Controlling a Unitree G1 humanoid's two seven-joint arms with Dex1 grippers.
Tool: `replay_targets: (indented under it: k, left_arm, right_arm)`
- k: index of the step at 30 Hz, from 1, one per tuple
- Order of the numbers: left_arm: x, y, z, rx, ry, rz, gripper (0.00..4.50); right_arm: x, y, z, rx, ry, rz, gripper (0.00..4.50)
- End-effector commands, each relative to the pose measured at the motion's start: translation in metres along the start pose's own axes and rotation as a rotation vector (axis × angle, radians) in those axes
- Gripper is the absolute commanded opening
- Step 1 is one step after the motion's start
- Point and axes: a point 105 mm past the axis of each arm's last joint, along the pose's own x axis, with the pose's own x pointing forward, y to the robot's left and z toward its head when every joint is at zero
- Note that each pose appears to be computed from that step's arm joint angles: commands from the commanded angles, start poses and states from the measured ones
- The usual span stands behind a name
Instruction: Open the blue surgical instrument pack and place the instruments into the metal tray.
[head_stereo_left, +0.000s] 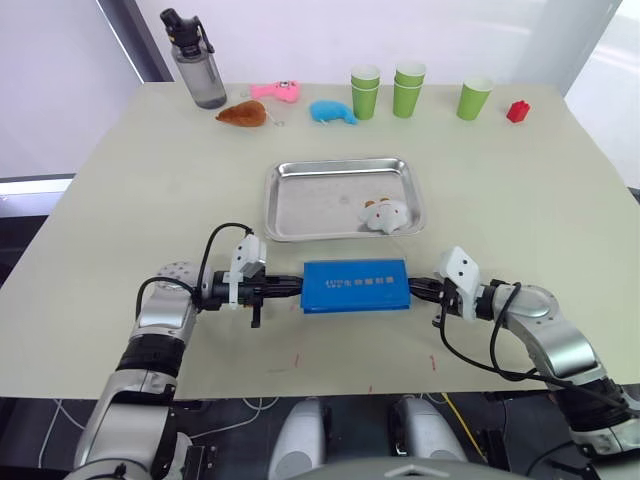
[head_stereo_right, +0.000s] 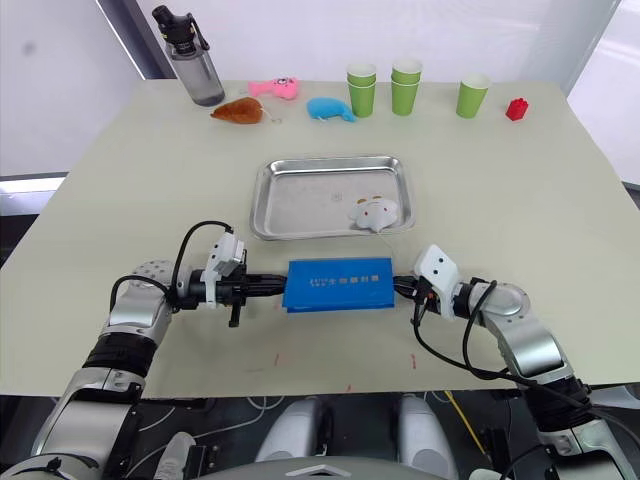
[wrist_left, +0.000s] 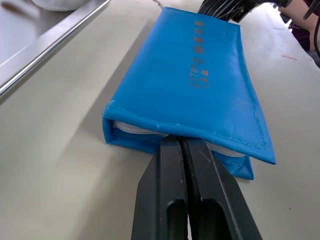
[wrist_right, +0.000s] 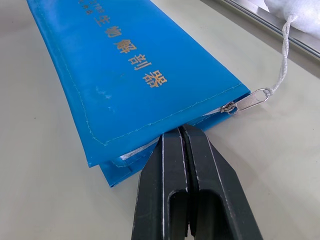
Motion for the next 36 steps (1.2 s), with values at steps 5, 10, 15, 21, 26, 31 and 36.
replay_targets:
  k: [5,10,15,21,26,31,36]
  left_arm:
    - [-0.016,0.008,-0.003,0.044,0.028,0.04,0.12]
    - [-0.045,0.012,0.004,0.071,0.042,0.079,0.12]
    - [-0.066,0.009,0.025,0.153,0.031,0.073,0.0]
    - [-0.062,-0.006,0.051,0.227,0.025,-0.033,1.96]
    - [-0.045,-0.031,0.072,0.283,0.009,-0.173,3.95]
    - [-0.04,-0.043,0.086,0.302,-0.02,-0.237,4.47]
    - [-0.042,-0.047,0.087,0.3,-0.017,-0.255,4.47]
  right_arm:
    - [-0.019,-0.003,0.006,-0.055,-0.024,-0.019,0.0]
    - [-0.043,-0.007,0.004,-0.084,-0.051,-0.041,0.0]
    - [-0.062,0.0,0.011,-0.117,-0.138,0.01,1.25]
    - [-0.061,0.01,0.02,-0.295,-0.194,0.126,3.94]
    - [-0.042,0.01,0.018,-0.556,-0.164,0.21,4.5]
    - [-0.019,0.011,0.022,-0.625,-0.196,0.276,4.5]
    - [-0.003,0.005,0.022,-0.675,-0.202,0.285,4.5]
